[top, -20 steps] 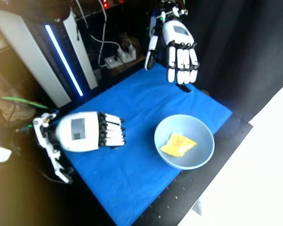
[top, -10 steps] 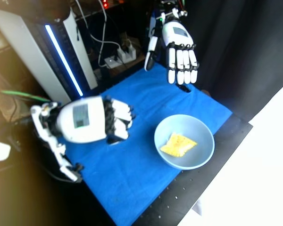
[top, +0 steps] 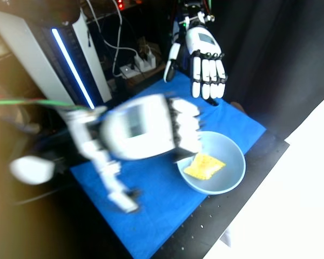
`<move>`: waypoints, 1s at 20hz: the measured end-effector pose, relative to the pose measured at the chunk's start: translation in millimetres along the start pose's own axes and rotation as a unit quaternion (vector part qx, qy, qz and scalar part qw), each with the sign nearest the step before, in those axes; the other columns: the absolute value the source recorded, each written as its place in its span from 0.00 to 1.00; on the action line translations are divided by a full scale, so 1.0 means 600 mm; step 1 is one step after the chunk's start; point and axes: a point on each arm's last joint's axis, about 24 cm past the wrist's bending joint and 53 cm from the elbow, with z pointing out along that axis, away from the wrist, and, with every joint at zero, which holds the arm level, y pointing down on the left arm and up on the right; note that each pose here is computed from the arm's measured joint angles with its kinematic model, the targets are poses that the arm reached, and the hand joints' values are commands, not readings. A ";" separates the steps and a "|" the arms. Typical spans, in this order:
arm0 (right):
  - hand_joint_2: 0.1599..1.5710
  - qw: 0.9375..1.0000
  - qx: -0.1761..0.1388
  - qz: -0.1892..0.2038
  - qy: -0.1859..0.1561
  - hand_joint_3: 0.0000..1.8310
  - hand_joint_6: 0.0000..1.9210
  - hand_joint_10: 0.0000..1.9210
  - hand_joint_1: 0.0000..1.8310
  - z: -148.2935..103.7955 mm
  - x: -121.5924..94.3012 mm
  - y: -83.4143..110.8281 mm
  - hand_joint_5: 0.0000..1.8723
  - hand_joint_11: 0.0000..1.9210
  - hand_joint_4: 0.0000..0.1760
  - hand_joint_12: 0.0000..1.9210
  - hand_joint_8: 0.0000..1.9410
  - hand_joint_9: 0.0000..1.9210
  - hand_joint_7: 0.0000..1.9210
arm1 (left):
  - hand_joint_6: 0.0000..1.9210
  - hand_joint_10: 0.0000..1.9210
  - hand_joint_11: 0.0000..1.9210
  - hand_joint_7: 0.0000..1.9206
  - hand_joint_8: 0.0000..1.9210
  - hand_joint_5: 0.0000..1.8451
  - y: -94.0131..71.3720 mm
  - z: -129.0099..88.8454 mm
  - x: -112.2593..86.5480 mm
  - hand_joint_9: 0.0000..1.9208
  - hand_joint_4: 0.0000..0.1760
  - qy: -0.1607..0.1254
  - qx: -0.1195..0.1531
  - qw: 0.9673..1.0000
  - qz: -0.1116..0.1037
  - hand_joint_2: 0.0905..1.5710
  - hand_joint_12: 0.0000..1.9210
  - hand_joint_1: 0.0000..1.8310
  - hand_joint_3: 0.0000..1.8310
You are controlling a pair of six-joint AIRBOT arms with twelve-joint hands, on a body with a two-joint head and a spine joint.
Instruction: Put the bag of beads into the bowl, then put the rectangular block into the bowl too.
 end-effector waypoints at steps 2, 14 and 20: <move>0.63 1.000 0.019 -0.010 -0.005 0.00 0.38 0.64 0.65 0.020 -0.011 -0.019 0.60 0.69 0.00 0.80 0.30 0.69 0.69 | 0.00 0.00 0.00 0.17 0.00 0.17 0.001 0.003 0.000 0.15 0.29 0.000 0.001 1.000 0.000 0.61 0.38 0.40 0.00; 0.44 0.997 0.064 -0.028 0.019 0.00 0.00 0.00 0.33 0.035 0.007 -0.059 0.00 0.00 1.00 0.12 0.00 0.00 0.00 | 0.00 0.00 0.00 0.21 0.00 0.22 -0.011 0.017 0.003 0.17 0.06 -0.001 0.017 1.000 -0.009 0.60 0.33 0.39 0.00; 0.45 0.998 0.012 0.005 -0.057 0.01 0.00 0.00 0.35 -0.066 -0.103 -0.013 0.00 0.00 1.00 0.00 0.00 0.00 0.00 | 0.00 0.00 0.00 0.17 0.00 0.19 -0.014 0.003 -0.021 0.14 0.21 -0.029 0.018 0.999 -0.021 0.59 0.31 0.40 0.00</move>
